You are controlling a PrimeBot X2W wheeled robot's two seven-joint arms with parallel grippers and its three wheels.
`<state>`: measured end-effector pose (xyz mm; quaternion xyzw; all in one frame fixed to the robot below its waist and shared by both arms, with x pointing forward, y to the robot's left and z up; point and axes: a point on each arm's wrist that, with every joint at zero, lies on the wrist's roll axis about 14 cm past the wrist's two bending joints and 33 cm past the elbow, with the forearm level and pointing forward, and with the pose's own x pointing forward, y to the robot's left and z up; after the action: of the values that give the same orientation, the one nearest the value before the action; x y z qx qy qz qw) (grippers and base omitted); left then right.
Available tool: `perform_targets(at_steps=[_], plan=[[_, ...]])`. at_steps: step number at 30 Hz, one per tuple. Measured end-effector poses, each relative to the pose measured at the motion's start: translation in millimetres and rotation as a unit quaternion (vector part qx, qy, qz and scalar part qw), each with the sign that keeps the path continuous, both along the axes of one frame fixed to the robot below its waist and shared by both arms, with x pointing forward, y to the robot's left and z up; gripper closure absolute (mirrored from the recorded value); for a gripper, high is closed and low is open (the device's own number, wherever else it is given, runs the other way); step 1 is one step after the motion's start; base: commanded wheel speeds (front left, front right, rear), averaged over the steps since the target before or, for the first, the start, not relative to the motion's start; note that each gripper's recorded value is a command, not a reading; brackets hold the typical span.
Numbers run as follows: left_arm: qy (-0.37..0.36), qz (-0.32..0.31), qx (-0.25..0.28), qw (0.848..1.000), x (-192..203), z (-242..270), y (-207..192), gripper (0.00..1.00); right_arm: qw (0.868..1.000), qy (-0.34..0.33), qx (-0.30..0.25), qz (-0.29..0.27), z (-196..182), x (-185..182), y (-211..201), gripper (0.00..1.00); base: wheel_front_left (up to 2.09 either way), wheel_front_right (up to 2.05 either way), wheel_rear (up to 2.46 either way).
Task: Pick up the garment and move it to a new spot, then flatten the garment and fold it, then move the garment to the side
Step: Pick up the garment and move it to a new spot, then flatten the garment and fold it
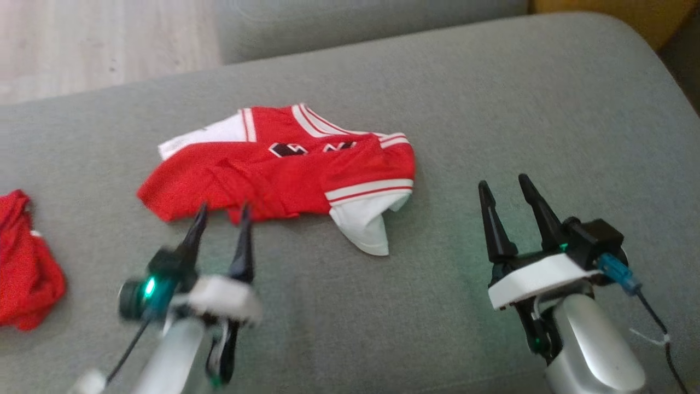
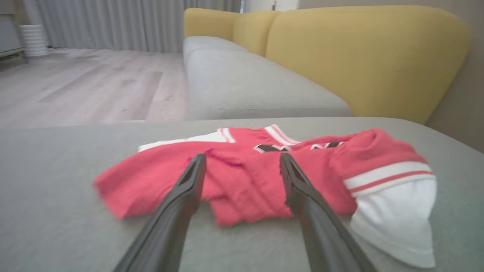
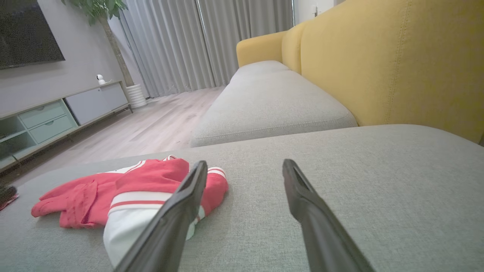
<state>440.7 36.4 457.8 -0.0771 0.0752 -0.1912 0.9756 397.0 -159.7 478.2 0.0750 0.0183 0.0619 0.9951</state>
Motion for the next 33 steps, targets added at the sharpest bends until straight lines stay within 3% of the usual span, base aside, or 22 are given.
perform_targets(at_steps=[6, 11, 16, 24, 33], plan=[[0.011, 0.107, 0.017, 0.994, -45.5, -15.7, 76.4, 0.00, 1.000, -0.006, 0.006, 0.019, 3.6, -9.7, 15.3, 0.00, 0.00, 0.00, 0.00], [0.018, 0.162, 0.026, 0.986, -79.0, -23.6, 114.8, 0.00, 0.999, -0.003, 0.009, 0.036, 1.4, -14.9, 28.3, 0.00, 0.00, 0.00, 0.00], [0.033, 0.180, 0.025, 0.983, -99.4, -33.7, 126.9, 0.00, 0.999, 0.000, 0.009, 0.048, 0.0, -15.9, 37.1, 0.00, 0.00, 0.00, 0.00], [0.033, 0.173, 0.025, 0.984, -98.2, -35.0, 125.4, 0.00, 0.998, 0.018, 0.001, 0.059, -12.4, -16.2, 43.3, 0.00, 0.00, 0.00, 0.00], [0.037, 0.178, 0.015, 0.983, -98.5, -35.7, 128.5, 0.00, 0.983, 0.104, -0.024, 0.149, -67.2, -26.8, 95.6, 0.00, 0.00, 0.00, 0.00]])
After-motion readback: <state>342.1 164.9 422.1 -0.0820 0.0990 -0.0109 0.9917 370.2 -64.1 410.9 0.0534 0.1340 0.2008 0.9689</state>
